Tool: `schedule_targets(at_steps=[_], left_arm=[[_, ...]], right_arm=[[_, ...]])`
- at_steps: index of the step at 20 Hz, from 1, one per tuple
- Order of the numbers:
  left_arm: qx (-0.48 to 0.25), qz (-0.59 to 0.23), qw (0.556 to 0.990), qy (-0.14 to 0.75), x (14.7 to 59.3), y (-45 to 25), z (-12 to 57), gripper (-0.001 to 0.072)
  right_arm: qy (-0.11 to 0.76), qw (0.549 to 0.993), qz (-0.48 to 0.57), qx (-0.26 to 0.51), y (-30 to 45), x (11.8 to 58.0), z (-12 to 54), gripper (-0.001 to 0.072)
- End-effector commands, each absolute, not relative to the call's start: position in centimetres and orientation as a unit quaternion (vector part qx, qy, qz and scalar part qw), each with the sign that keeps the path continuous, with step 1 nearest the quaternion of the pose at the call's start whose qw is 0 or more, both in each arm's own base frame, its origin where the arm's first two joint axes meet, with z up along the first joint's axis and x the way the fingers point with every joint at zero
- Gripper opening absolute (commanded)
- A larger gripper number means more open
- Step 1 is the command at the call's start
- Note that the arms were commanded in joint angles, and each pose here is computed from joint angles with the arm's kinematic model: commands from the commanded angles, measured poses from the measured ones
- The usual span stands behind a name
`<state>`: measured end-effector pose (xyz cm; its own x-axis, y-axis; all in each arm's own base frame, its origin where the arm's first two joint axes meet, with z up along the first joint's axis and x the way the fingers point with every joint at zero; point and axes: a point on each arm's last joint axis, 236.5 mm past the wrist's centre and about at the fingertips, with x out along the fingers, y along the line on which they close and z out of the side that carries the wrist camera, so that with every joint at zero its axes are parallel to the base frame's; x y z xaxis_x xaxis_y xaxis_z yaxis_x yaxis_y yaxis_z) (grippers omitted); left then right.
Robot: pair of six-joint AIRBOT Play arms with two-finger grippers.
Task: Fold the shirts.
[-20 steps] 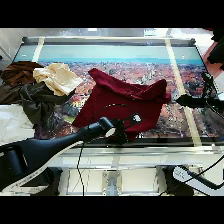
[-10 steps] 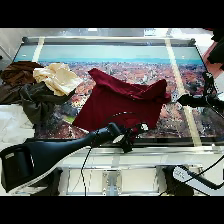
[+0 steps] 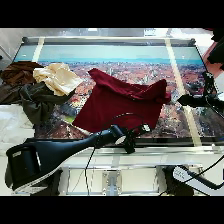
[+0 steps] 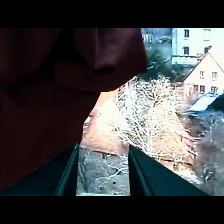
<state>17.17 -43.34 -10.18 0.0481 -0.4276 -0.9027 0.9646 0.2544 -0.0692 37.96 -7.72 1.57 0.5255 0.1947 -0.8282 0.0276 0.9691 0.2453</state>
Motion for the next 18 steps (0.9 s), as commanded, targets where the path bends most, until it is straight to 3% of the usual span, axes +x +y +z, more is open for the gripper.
schedule_targets(at_steps=[1, 2, 4, 5, 14, 15, 16, 17, 18], left_arm=[[0.298, -0.530, 0.669, 0.427, 17.8, -44.1, -10.3, 0.0339], [0.291, -0.531, 0.680, 0.413, 18.3, -44.8, -9.9, 0.0296], [0.279, -0.533, 0.698, 0.388, 19.2, -45.9, -9.2, 0.0038], [0.274, -0.533, 0.705, 0.380, 19.5, -46.2, -8.9, 0.0011], [0.275, -0.529, 0.698, 0.397, 19.1, -45.8, -9.1, 0.0012], [0.277, -0.530, 0.694, 0.401, 18.9, -45.7, -9.0, 0.0112], [0.279, -0.531, 0.691, 0.403, 18.9, -45.8, -8.8, 0.0396], [0.285, -0.531, 0.689, 0.402, 19.0, -45.8, -8.5, 0.0627], [0.295, -0.530, 0.685, 0.403, 19.1, -45.6, -8.3, 0.0634]], right_arm=[[0.485, 0.866, 0.049, 0.116, -7.7, 37.9, 1.6, 0.0376], [0.485, 0.866, 0.049, 0.116, -7.7, 37.9, 1.6, 0.0376], [0.485, 0.866, 0.049, 0.116, -7.7, 37.9, 1.6, 0.0376], [0.485, 0.866, 0.049, 0.116, -7.7, 37.9, 1.6, 0.0376], [0.485, 0.865, 0.048, 0.117, -7.6, 37.9, 1.6, 0.0376], [0.485, 0.865, 0.048, 0.116, -7.7, 37.9, 1.6, 0.0376], [0.485, 0.865, 0.048, 0.116, -7.7, 37.9, 1.6, 0.0376], [0.485, 0.865, 0.048, 0.116, -7.7, 37.9, 1.6, 0.0376], [0.485, 0.865, 0.048, 0.116, -7.7, 37.9, 1.6, 0.0376]])
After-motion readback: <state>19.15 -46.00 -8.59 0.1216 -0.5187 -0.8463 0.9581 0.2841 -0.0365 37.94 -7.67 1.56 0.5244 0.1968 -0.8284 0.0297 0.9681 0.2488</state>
